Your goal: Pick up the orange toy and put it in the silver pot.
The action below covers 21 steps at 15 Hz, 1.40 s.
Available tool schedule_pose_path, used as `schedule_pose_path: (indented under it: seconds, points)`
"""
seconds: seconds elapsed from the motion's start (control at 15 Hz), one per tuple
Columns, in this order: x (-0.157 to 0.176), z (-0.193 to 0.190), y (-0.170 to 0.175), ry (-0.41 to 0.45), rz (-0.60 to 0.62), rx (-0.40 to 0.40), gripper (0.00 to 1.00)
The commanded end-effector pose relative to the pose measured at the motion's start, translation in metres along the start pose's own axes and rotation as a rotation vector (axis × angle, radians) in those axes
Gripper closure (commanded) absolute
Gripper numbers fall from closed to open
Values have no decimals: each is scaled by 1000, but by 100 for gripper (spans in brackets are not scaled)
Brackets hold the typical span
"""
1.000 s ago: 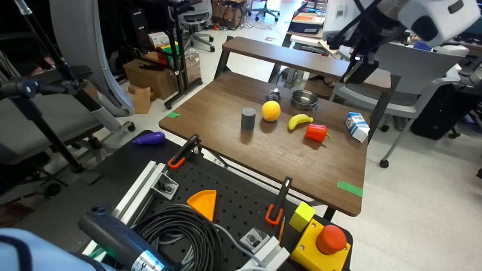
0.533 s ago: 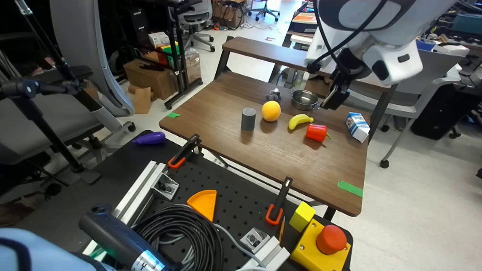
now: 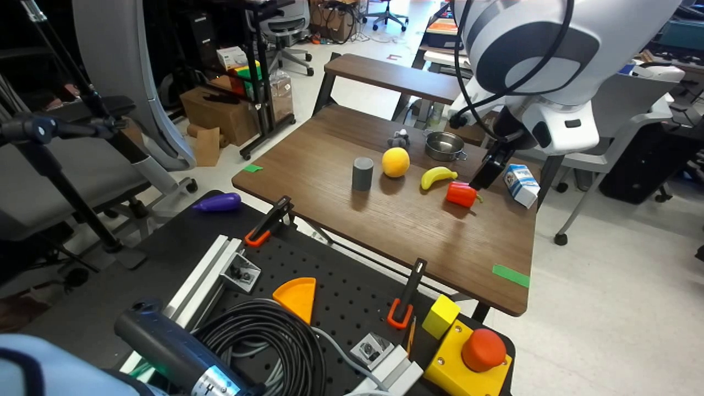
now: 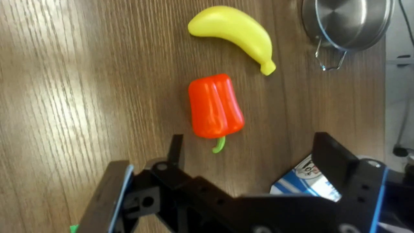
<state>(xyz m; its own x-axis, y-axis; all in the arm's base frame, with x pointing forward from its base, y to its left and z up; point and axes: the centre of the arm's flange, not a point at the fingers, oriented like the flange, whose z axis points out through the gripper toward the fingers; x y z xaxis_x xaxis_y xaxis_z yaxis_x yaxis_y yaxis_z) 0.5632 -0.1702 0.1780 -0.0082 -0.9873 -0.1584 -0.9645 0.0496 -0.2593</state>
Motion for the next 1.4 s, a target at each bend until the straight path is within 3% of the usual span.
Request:
schedule_pose_path:
  seconds: [0.0,0.67,1.33]
  points:
    - [9,5,-11,41,71,-64,0]
    - [-11,34,-6,51,49,-183,0]
    - [-18,61,-21,52,26,-213,0]
